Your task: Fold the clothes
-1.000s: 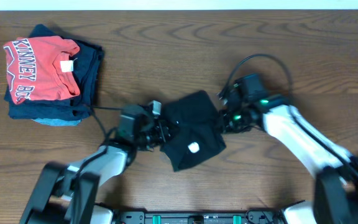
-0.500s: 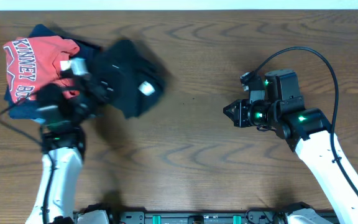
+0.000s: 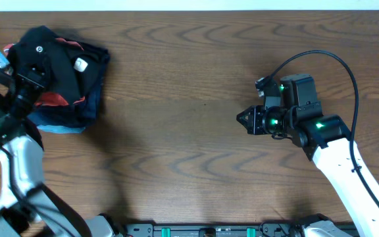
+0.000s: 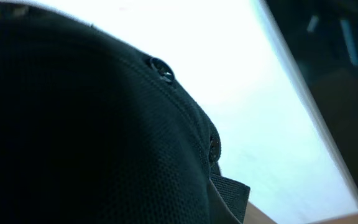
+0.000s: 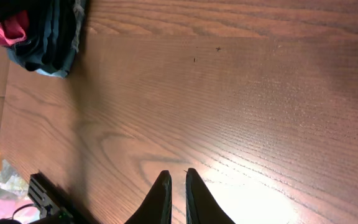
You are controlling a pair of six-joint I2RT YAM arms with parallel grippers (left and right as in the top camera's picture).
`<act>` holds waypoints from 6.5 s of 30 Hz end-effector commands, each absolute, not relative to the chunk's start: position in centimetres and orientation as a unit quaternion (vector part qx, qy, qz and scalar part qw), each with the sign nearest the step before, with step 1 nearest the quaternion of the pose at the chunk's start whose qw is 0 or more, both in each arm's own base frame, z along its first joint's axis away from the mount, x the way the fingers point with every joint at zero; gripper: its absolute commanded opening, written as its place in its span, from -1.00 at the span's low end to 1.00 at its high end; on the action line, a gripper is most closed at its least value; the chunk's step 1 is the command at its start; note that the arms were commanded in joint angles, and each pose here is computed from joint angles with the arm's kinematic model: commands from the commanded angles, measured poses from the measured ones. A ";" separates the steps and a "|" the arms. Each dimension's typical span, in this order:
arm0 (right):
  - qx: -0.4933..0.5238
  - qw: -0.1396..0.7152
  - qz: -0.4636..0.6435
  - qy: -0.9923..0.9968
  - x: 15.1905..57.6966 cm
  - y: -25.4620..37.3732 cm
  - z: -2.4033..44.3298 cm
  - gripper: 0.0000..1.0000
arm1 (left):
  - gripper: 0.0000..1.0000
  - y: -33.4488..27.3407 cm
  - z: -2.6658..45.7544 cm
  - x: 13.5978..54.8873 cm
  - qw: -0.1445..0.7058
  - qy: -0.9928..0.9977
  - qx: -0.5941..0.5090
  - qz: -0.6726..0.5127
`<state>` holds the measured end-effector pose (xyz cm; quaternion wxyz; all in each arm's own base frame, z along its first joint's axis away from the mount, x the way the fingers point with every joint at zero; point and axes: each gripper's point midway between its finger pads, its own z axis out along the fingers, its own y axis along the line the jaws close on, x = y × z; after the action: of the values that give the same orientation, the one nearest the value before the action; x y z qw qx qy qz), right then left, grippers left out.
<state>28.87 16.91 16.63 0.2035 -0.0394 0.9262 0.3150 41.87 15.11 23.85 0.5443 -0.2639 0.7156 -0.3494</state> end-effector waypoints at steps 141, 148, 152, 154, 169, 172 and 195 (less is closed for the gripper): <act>-0.150 0.680 0.081 0.714 23.6 7.1 15.9 0.99 | 0.96 -2.5 25.2 15.7 0.401 0.914 0.012 -0.054; -0.150 0.680 0.081 0.714 23.6 7.1 15.9 0.98 | 0.96 -2.5 25.2 15.7 0.401 0.914 0.012 -0.054; -0.150 0.680 0.081 0.714 23.6 7.1 15.9 0.99 | 0.96 -2.5 25.2 15.7 0.401 0.914 0.012 -0.054; -0.150 0.680 0.081 0.714 23.6 7.1 15.9 0.99 | 0.96 -2.5 25.2 15.7 0.401 0.914 0.012 -0.054; -0.150 0.680 0.081 0.714 23.6 7.1 15.9 0.99 | 0.96 -2.5 25.2 15.7 0.401 0.914 0.012 -0.054; -0.150 0.680 0.081 0.714 23.6 7.1 15.9 0.98 | 0.96 -1.3 25.0 15.6 0.399 0.917 -0.001 -0.022; -0.150 0.680 0.081 0.714 23.6 7.1 15.9 0.98 | 0.96 -0.8 25.9 21.1 0.619 0.783 -0.038 -0.043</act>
<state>23.44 7.53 16.04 0.6780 -0.1534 0.7130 0.0918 20.63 -0.23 27.83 0.6162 -0.0504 0.7853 -0.0336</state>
